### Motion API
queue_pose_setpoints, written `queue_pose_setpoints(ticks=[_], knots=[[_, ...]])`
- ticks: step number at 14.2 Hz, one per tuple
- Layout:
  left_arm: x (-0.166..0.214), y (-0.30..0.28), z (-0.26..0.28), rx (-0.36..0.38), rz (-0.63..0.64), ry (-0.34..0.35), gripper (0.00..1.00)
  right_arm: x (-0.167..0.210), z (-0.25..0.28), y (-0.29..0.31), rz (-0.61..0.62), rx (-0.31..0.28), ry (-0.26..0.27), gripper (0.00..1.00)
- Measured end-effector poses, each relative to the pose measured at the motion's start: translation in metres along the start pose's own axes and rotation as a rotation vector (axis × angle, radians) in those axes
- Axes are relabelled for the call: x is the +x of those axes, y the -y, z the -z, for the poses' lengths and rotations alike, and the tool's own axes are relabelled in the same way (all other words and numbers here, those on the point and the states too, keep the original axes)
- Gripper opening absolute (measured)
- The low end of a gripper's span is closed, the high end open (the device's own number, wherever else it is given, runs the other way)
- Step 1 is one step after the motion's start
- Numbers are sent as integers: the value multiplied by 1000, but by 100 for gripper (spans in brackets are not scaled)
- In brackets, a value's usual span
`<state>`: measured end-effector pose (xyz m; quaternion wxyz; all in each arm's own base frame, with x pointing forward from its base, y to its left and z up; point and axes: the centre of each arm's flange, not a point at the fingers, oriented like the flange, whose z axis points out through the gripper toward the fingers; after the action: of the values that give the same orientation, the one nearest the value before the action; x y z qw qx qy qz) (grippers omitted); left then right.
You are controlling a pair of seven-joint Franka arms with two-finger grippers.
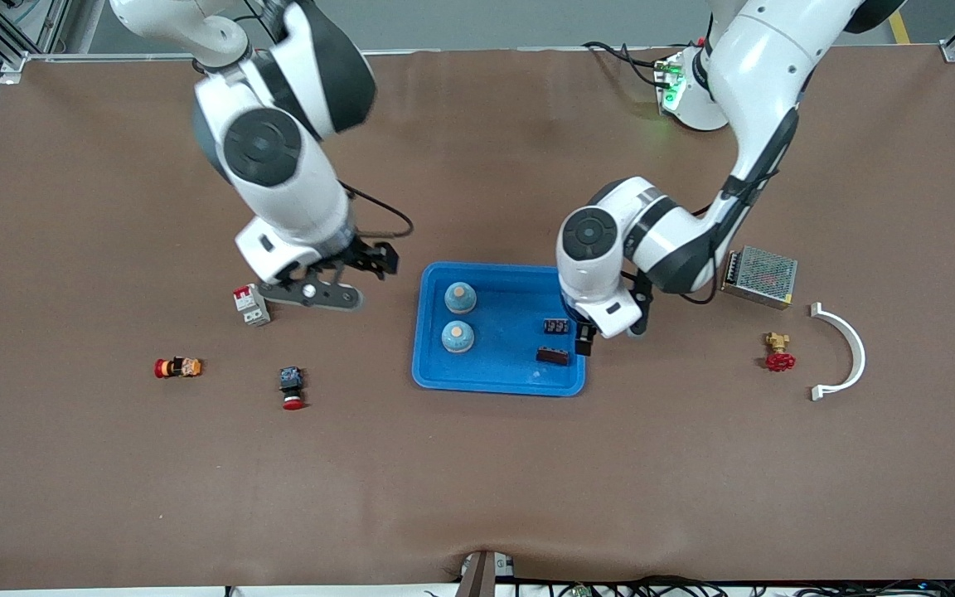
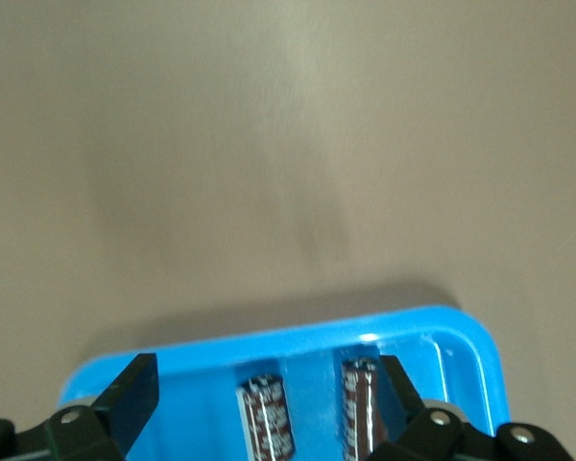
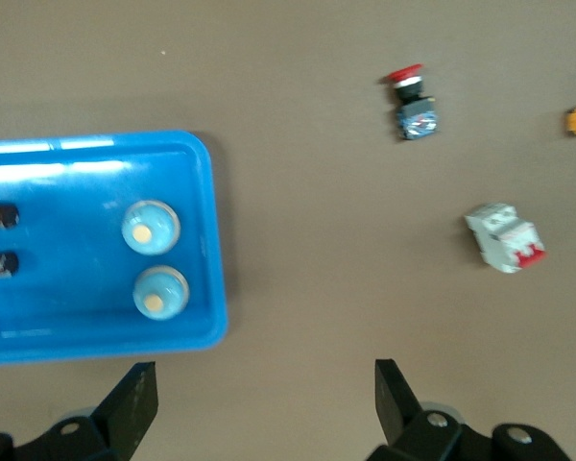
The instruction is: Place electrolytic capacitor and blue bell in tray
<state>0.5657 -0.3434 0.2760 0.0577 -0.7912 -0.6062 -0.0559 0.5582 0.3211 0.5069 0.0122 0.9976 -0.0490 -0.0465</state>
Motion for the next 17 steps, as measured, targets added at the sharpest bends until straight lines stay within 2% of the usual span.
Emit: queue_pose_setpoints(ticks=[4, 10, 11, 14, 17], knots=[[57, -9, 10, 26, -136, -4, 100, -24, 42, -84, 101, 24, 4, 100], [161, -22, -6, 48, -405, 14, 100, -37, 49, -182, 173, 45, 5, 100], [182, -25, -8, 35, -440, 19, 100, -34, 50, -196, 184, 42, 0, 100], [226, -35, -15, -64, -468, 25, 100, -18, 51, -248, 217, 42, -9, 100], [271, -37, -37, -83, -519, 15, 100, -7, 51, -304, 196, 50, -14, 100]])
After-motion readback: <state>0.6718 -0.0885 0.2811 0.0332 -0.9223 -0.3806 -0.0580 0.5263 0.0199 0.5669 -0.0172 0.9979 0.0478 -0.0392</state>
